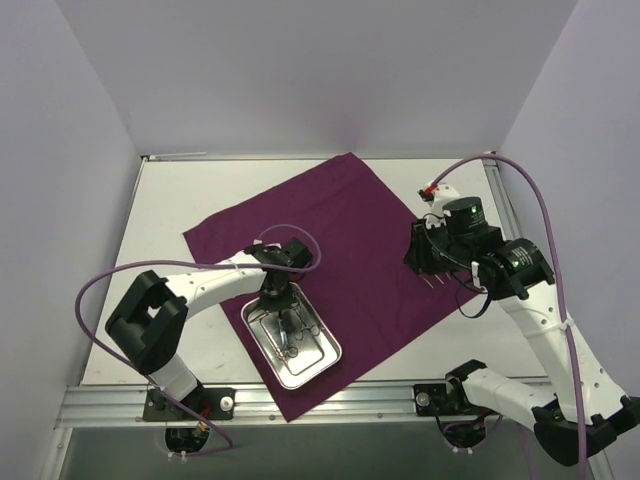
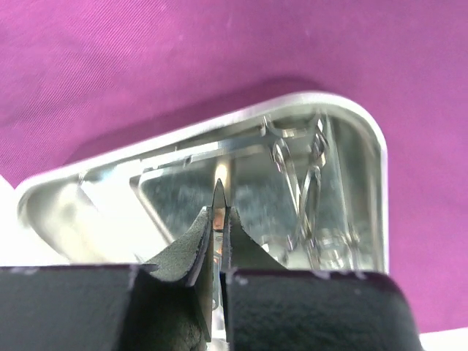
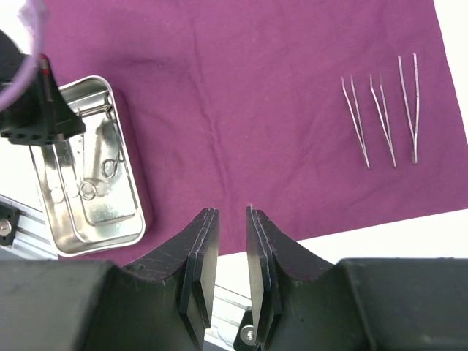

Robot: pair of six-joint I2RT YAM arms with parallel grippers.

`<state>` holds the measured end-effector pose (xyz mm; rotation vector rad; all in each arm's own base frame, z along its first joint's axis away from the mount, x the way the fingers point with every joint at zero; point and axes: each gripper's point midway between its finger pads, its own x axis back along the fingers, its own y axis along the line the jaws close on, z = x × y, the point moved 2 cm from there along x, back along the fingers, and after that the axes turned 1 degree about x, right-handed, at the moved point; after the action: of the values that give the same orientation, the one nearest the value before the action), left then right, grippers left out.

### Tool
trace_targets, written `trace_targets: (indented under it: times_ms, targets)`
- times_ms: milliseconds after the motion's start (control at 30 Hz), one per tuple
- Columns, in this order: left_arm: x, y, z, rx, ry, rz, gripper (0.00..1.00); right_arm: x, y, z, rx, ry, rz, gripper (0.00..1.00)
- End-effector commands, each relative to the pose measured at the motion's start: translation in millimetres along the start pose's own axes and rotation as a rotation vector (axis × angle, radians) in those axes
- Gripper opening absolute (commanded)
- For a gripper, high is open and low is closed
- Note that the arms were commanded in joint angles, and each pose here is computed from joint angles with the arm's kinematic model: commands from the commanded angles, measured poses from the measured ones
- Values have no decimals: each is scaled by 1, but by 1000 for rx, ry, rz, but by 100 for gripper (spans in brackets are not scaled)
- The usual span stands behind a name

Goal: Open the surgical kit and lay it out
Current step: Pick up the medical item from the container.

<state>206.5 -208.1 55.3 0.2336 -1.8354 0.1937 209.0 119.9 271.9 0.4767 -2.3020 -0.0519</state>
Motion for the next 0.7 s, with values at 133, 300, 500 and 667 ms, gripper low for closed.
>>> trace_targets:
  times_ms: [133, 300, 500, 667]
  targets:
    - [52, 3, -16, 54, -79, 66, 2, -10, 7, -7, 24, -6, -19, 23]
    - [63, -2, -17, 59, -76, 107, 2, -14, 14, -9, 25, -5, -52, 23]
    - [104, -16, -29, 63, -118, 243, 2, -18, 62, -6, 111, 47, -390, 26]
    - [150, -29, -41, 54, -156, 402, 2, -26, 101, -7, 117, 79, -675, 29]
